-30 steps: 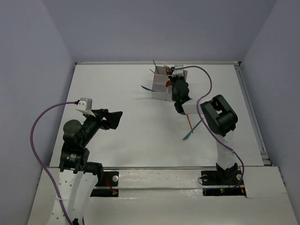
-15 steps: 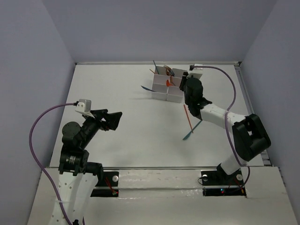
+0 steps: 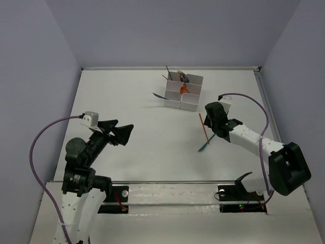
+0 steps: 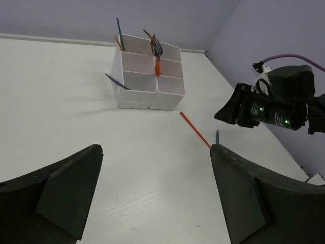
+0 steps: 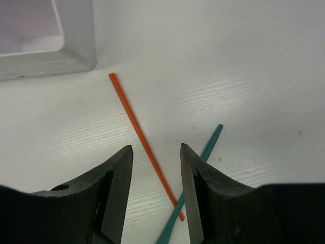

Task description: Sort the eating utensils into containers

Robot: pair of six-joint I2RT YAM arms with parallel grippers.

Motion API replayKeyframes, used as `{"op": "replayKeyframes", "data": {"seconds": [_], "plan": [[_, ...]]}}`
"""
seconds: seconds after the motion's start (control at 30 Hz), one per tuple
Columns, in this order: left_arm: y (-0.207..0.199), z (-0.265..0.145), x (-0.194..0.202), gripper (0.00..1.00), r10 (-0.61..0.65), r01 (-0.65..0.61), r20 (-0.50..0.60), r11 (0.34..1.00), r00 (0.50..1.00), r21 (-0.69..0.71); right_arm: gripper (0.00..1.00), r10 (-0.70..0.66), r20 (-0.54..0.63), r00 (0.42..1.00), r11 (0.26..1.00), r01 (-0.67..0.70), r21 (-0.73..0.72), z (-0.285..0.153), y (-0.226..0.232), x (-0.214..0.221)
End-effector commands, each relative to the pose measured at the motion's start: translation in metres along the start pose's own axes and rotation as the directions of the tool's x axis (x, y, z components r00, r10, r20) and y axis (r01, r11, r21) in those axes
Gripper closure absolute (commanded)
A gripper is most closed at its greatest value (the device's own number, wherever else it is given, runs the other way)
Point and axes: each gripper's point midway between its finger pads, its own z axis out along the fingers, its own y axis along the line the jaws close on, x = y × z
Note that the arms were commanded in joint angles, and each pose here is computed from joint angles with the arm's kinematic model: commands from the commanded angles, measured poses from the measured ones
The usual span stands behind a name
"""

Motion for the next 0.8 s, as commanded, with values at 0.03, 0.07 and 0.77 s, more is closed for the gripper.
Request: {"op": "replayKeyframes", "data": {"seconds": [0.03,0.07,0.77], "plan": [[-0.015,-0.005,-0.012,0.01,0.025,-0.028,0.056,0.998,0.998,0.053,0.5,0.082,-0.12,0.989,0.985,-0.062,0.159,0.007,-0.047,0.037],[-0.016,-0.006,-0.011,0.01,0.024,-0.027,0.055,0.998,0.998,0.057,0.5,0.084,-0.131,0.988,0.986,-0.063,0.156,0.009,-0.045,0.04],[-0.029,-0.012,-0.013,0.01,0.028,-0.034,0.066,0.994,0.997,0.102,0.48,-0.138,-0.388,0.911,0.983,0.175,0.062,-0.012,-0.05,0.058]]}}
